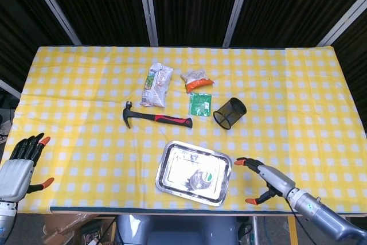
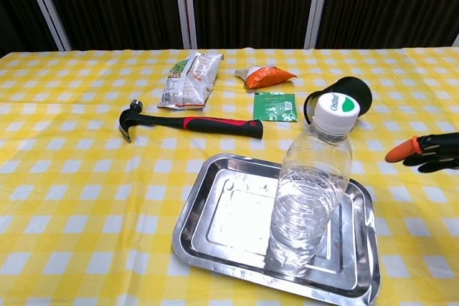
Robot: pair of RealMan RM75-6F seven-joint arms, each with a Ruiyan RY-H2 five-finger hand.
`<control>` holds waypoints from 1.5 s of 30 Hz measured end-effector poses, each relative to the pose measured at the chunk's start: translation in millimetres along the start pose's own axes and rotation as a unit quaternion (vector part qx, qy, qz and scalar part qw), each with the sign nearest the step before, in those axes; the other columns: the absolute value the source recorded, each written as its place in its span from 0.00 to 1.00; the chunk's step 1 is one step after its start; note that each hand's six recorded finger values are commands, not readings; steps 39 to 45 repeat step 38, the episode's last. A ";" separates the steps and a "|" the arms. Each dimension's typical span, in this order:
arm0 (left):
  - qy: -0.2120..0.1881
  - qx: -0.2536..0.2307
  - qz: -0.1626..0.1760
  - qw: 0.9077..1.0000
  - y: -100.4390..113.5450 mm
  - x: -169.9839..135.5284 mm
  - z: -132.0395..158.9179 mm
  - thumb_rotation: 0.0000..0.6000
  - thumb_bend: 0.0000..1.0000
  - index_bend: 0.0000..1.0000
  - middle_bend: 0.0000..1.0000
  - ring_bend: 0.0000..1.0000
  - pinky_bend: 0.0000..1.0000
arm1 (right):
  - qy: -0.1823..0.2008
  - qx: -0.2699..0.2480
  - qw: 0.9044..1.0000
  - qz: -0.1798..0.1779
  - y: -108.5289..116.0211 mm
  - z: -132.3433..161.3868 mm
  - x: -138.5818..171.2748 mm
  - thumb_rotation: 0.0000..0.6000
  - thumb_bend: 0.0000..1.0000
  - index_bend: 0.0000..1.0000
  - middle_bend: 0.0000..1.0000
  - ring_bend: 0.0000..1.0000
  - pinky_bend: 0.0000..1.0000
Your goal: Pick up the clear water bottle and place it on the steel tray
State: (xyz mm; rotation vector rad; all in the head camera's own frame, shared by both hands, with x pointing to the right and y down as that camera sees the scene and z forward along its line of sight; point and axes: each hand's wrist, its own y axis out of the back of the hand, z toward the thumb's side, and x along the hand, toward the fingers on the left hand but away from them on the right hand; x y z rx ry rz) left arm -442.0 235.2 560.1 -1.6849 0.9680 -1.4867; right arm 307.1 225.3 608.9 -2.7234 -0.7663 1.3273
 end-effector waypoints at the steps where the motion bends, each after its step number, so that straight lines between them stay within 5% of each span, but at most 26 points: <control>1: 0.000 -0.001 0.001 1.000 0.5 0.0 -0.3 1.00 0.16 0.05 0.00 0.00 0.00 | 0.001 0.012 1.000 -0.012 3.3 -0.9 2.3 1.00 0.24 0.14 0.08 0.00 0.00; 4: 0.001 0.000 0.001 1.000 0.6 0.1 -1.2 1.00 0.16 0.05 0.00 0.00 0.00 | 0.006 0.074 0.995 -0.062 14.0 -3.8 9.9 1.00 0.24 0.15 0.08 0.00 0.00; 8: 0.001 0.001 -0.001 1.000 -0.6 -0.5 -0.5 1.00 0.16 0.05 0.00 0.00 0.00 | -0.003 0.200 0.969 -0.144 26.9 -10.0 22.8 1.00 0.24 0.17 0.08 0.00 0.00; 11: 0.000 0.002 -0.001 1.000 -1.0 -1.5 0.5 1.00 0.16 0.05 0.00 0.00 0.00 | -0.039 0.293 0.931 -0.215 34.3 -22.0 40.2 1.00 0.24 0.17 0.08 0.00 0.00; 15: 0.000 0.002 -0.003 1.000 -1.9 -2.0 1.2 1.00 0.16 0.05 0.00 0.00 0.00 | -0.137 0.371 0.867 -0.303 40.5 -55.7 80.3 1.00 0.24 0.16 0.08 0.00 0.00; 18: -0.001 0.003 -0.002 1.000 -1.4 -2.1 1.4 1.00 0.16 0.05 0.00 0.00 0.00 | -0.179 0.389 0.842 -0.330 42.7 -71.5 96.6 1.00 0.24 0.06 0.07 0.00 0.00; 24: 0.005 0.000 0.004 1.000 1.4 -0.7 -2.4 1.00 0.17 0.05 0.00 0.00 0.00 | -0.223 0.351 0.838 -0.354 46.0 -96.1 110.0 1.00 0.24 0.03 0.05 0.00 0.00; 30: 0.010 -0.001 0.008 1.000 3.1 2.2 -7.6 1.00 0.17 0.05 0.00 0.00 0.00 | -0.264 0.353 0.819 -0.367 50.5 -102.6 124.0 1.00 0.23 0.04 0.05 0.00 0.00; 45: 0.008 0.009 -0.003 1.000 -3.4 6.8 -7.0 1.00 0.17 0.05 0.00 0.00 0.00 | -0.256 0.343 0.825 -0.369 50.3 -97.7 121.9 1.00 0.24 0.07 0.05 0.00 0.00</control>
